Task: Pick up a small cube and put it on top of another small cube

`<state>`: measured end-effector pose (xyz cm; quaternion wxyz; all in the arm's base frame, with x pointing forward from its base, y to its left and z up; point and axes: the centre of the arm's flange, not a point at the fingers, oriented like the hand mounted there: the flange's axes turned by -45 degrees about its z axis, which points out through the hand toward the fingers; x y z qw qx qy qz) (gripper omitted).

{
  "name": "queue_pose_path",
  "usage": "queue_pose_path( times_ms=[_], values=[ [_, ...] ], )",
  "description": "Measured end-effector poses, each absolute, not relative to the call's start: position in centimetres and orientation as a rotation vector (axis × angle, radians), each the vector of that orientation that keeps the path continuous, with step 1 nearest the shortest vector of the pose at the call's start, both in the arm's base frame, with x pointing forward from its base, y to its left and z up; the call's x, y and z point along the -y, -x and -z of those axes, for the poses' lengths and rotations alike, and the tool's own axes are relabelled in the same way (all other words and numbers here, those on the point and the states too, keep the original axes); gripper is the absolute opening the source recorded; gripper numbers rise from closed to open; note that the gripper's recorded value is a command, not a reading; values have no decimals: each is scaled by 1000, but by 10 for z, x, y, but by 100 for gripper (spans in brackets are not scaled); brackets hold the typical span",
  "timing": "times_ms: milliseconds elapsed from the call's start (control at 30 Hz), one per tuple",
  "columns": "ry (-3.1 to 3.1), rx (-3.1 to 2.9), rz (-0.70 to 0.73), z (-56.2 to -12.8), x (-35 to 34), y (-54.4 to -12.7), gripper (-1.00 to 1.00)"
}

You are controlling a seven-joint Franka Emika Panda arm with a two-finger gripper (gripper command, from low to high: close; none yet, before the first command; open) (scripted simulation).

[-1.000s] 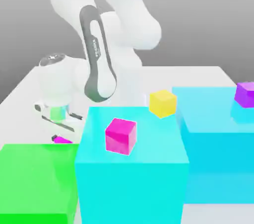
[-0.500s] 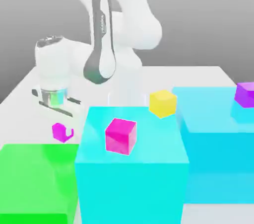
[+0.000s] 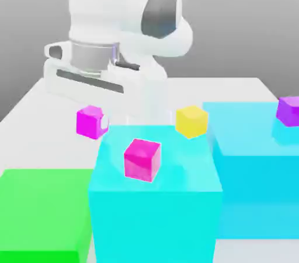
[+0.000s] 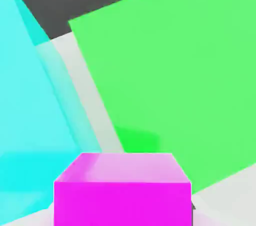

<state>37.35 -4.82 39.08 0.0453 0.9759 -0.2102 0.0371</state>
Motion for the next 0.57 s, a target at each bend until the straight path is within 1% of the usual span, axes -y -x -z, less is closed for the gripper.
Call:
queue_pose_path(
  times_ms=[100, 200, 233, 300, 433, 467, 567],
  values=[
    [-2985, 655, -114, -426, -7, -370, -100],
    [-2988, 661, -112, -459, -62, -353, -100],
    [-2998, 680, -97, -464, -75, -347, -100],
    [-3032, 752, -34, -453, -85, -338, -100],
    [-3046, 787, 0, -401, -89, -336, -100],
    [-3046, 788, 0, -391, -89, -335, 100],
    [-3047, 788, 0, -391, -89, -335, 100]
  ],
)
